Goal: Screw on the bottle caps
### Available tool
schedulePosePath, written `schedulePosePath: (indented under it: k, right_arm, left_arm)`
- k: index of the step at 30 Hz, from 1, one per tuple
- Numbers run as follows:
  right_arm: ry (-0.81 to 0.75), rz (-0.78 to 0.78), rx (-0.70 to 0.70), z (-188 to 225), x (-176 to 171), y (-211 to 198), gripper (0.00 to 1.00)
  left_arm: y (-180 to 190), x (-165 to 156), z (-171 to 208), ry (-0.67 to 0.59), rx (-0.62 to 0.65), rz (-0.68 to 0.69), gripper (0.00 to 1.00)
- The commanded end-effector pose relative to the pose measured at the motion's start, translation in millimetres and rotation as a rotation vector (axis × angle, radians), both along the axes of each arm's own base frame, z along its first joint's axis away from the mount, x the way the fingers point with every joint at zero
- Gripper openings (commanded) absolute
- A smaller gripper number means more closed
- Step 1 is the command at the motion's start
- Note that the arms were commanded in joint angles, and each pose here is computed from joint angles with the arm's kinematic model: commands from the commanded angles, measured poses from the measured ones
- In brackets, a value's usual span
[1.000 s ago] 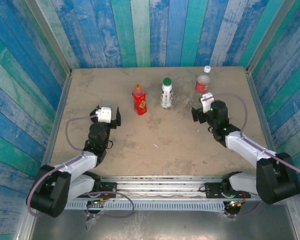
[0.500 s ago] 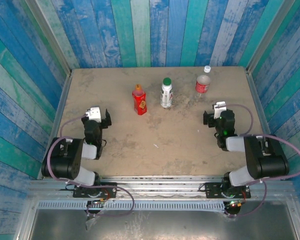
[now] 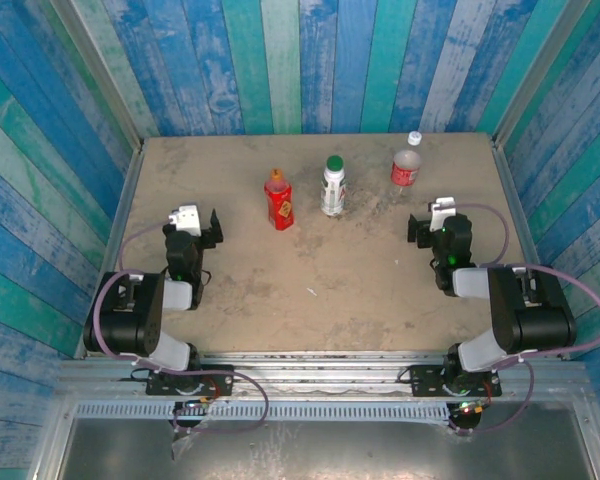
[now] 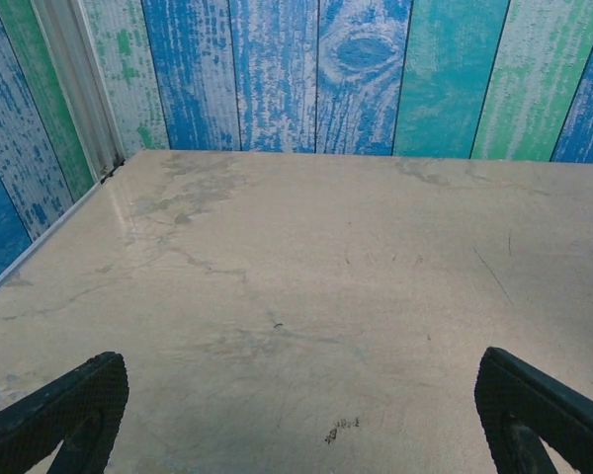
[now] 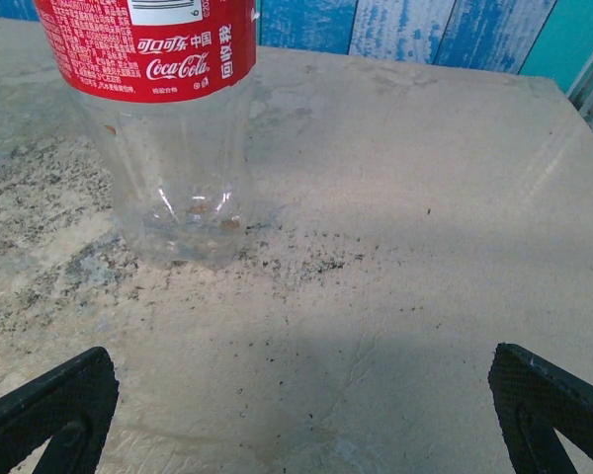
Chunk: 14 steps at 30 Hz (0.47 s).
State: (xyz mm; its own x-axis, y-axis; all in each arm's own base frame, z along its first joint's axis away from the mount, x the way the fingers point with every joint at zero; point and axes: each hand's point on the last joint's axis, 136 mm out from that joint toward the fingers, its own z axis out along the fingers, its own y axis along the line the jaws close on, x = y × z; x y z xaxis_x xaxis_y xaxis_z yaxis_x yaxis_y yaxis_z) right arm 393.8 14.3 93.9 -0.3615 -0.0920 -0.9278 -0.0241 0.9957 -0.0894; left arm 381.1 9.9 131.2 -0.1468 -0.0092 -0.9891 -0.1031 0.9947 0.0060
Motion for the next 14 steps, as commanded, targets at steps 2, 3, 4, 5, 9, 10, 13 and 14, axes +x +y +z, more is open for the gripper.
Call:
schedulePosePath:
  k: [2,3,4,5,9,10,13,14]
  right_arm:
    - [-0.014,-0.004,0.009,4.8,4.3,-0.9,1.0]
    - [-0.013,-0.003,0.009,4.6,4.2,-0.7,1.0]
    - [-0.013,-0.004,0.008,4.9,4.4,-0.9,1.0]
    - [-0.012,-0.002,0.008,4.6,4.5,-0.6,1.0]
    - [-0.012,-0.002,0.008,4.7,4.5,-0.2,1.0]
    - [-0.012,-0.002,0.007,4.5,4.5,-0.3,1.0]
    - [-0.012,0.0,0.003,4.6,4.4,0.3,1.0]
    - [-0.013,0.0,0.0,4.9,4.8,1.0,1.0]
  left_arm:
    - [0.4,1.9,-3.7,0.012,-0.006,-0.001,0.94]
    - [0.5,1.9,-3.9,0.012,-0.006,0.0,0.94]
    - [0.5,2.3,-3.9,0.013,-0.006,0.0,0.94]
    - [0.5,2.3,-4.0,0.013,-0.006,0.0,0.94]
    - [0.4,2.8,-3.6,0.012,-0.007,-0.001,0.94]
    - [0.6,2.5,-4.1,0.013,-0.007,0.0,0.94]
    - [0.6,2.1,-4.7,0.015,-0.005,0.0,0.94]
    - [0.7,2.3,-4.4,0.014,-0.006,0.0,0.94]
